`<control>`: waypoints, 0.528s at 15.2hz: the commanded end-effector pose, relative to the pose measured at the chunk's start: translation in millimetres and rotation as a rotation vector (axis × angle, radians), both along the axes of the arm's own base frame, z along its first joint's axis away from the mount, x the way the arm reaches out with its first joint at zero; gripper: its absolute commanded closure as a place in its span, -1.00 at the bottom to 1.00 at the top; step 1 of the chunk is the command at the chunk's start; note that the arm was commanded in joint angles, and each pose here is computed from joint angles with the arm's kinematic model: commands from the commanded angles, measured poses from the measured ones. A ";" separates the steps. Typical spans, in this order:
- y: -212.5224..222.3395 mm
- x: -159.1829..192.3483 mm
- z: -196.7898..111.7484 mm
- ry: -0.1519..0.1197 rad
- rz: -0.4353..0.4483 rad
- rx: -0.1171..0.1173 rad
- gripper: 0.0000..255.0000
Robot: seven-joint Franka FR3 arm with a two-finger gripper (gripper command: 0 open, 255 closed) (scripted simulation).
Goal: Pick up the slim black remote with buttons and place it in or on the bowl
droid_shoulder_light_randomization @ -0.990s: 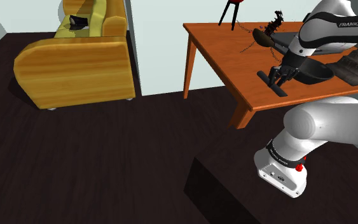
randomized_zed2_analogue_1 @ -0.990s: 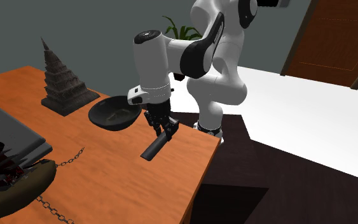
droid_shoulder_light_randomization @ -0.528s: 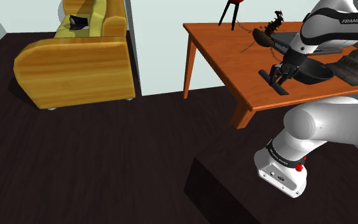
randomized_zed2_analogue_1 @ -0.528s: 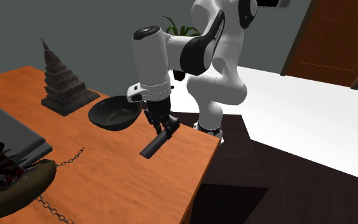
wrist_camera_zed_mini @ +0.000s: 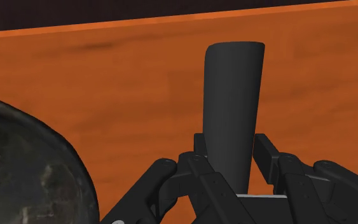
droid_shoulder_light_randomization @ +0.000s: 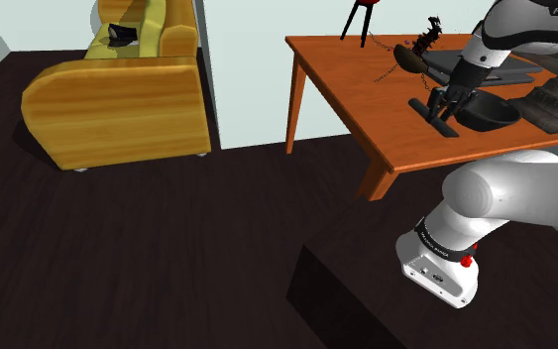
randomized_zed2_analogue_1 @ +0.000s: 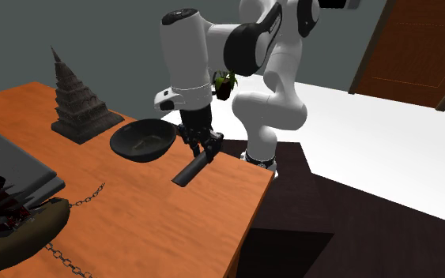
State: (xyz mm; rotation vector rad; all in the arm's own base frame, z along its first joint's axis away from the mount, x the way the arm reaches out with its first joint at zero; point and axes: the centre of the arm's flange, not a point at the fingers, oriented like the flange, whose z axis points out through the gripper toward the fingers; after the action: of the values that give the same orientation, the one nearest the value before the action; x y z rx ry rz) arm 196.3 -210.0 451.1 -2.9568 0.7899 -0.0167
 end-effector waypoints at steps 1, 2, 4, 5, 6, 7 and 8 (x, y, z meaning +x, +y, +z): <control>0.5 0.5 11.9 0.000 0.000 0.000 1.00; 0.5 0.5 17.2 0.000 0.000 0.000 1.00; 0.5 0.5 27.7 0.000 0.000 0.000 1.00; 0.5 0.5 33.0 0.000 0.000 0.000 1.00; 0.5 0.5 38.3 0.000 0.000 0.000 1.00; 0.5 0.5 43.6 0.000 0.000 0.000 1.00; 0.5 0.5 48.9 0.000 0.000 0.000 1.00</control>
State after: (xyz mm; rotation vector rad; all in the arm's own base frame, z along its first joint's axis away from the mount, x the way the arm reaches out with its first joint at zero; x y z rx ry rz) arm 197.2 -209.2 493.6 -2.9567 0.7900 -0.0165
